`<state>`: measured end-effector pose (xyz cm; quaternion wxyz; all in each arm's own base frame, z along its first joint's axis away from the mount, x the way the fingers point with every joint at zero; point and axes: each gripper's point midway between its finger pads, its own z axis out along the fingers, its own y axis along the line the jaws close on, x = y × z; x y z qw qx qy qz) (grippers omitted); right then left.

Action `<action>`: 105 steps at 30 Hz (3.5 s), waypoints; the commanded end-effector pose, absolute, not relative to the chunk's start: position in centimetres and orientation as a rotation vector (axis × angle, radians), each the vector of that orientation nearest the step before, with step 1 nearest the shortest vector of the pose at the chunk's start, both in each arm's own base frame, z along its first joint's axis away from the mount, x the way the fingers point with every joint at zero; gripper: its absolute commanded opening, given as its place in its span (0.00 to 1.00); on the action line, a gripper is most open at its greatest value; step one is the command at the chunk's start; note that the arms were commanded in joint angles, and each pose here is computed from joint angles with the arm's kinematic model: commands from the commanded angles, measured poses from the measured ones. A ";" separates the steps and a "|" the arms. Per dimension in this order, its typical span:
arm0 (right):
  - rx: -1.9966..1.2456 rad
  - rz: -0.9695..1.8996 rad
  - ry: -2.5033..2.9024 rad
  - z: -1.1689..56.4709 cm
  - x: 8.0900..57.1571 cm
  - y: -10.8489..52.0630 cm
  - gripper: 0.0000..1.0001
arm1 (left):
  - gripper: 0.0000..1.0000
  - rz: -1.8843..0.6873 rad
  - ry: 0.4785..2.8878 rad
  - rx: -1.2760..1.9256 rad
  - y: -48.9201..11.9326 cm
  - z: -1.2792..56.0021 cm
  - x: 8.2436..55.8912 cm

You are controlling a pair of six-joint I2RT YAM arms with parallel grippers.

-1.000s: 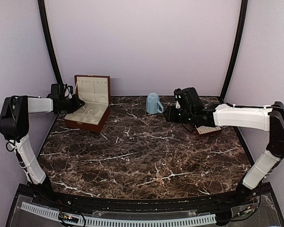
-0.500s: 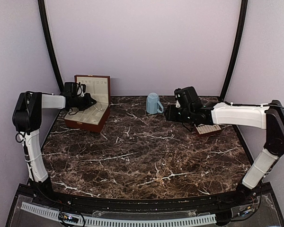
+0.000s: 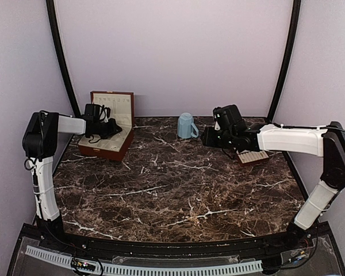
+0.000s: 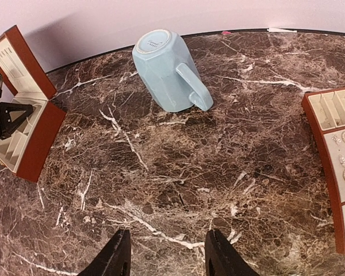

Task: Organize the mixed jewelry
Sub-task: Place the bangle in the larger divider, then pick up the bangle from the center of the board.

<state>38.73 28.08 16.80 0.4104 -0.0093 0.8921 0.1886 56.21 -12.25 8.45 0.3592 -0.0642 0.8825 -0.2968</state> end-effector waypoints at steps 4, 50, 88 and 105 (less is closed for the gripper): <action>-0.006 0.470 2.222 17.5 39.2 27.8 0.45 | 0.00 -0.733 2.295 -0.144 -12.6 8.1 56.5; 0.136 0.369 2.193 20.4 34.8 21.2 0.51 | 0.79 -0.473 2.081 -0.019 -10.2 23.7 45.8; 0.216 0.297 2.585 7.9 31.2 14.3 0.45 | 0.87 -0.055 2.057 0.065 -2.5 23.2 37.7; 0.259 0.010 2.674 4.0 31.8 16.0 0.29 | 0.87 -0.098 2.052 0.085 -3.2 23.7 37.6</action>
